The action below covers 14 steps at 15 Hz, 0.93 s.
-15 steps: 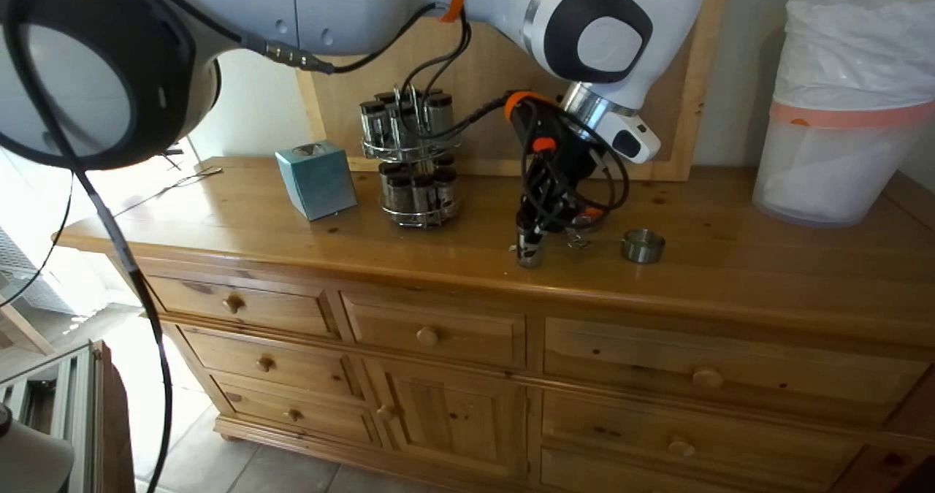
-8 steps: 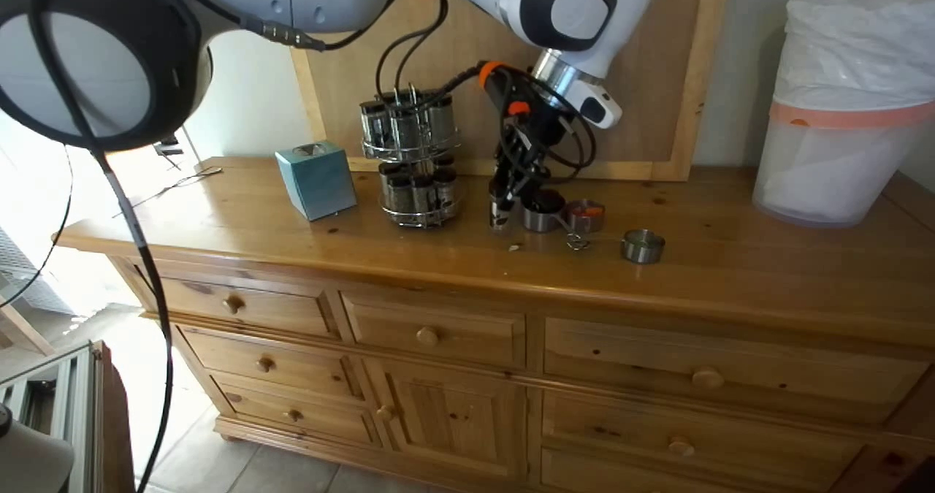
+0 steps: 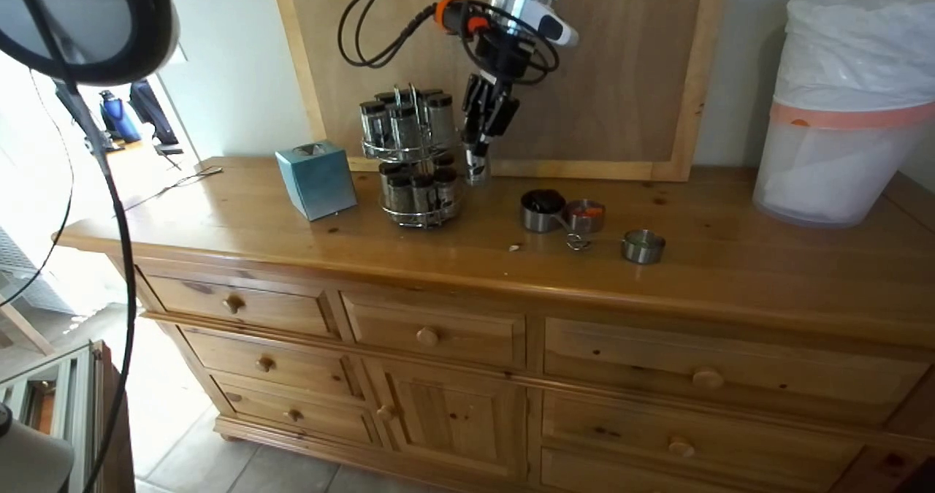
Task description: Pick up the container on the right and put it on the empty slot of the seasoning rack
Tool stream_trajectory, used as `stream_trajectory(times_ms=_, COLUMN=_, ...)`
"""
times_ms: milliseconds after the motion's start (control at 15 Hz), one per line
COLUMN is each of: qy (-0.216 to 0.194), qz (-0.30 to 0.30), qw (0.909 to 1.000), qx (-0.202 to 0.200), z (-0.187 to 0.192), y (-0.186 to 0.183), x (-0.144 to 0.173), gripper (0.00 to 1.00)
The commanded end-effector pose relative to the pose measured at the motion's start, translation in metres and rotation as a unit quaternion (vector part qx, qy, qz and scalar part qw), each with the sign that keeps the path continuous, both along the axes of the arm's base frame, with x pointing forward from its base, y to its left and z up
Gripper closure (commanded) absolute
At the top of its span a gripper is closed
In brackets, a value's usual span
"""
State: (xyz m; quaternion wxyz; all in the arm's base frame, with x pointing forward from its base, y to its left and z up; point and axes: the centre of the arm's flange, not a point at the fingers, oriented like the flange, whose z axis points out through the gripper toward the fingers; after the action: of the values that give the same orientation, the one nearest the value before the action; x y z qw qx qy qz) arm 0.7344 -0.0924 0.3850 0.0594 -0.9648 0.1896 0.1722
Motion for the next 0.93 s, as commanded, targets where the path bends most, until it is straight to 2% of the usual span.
stream_trajectory(times_ms=0, qy=-0.023, qz=-0.007, qw=0.9990, qx=-0.037, z=0.046, y=0.008, x=-0.037, gripper=0.74)
stream_trajectory(times_ms=267, qy=-0.059, qz=-0.002, qw=0.9980, qx=-0.023, z=0.083, y=0.023, x=-0.050, gripper=0.74)
stream_trajectory(times_ms=333, qy=-0.065, qz=0.005, qw=0.9978, qx=-0.010, z=0.090, y=0.028, x=-0.052, gripper=0.74)
stream_trajectory(times_ms=400, qy=-0.077, qz=0.034, qw=0.9962, qx=0.023, z=0.095, y=0.030, x=-0.056, gripper=0.74)
stream_trajectory(times_ms=467, qy=-0.065, qz=0.015, qw=0.9977, qx=-0.010, z=0.097, y=0.019, x=-0.012, gripper=0.49)
stream_trajectory(times_ms=867, qy=-0.070, qz=0.031, qw=0.9970, qx=0.005, z=0.104, y=0.027, x=-0.016, gripper=0.49)
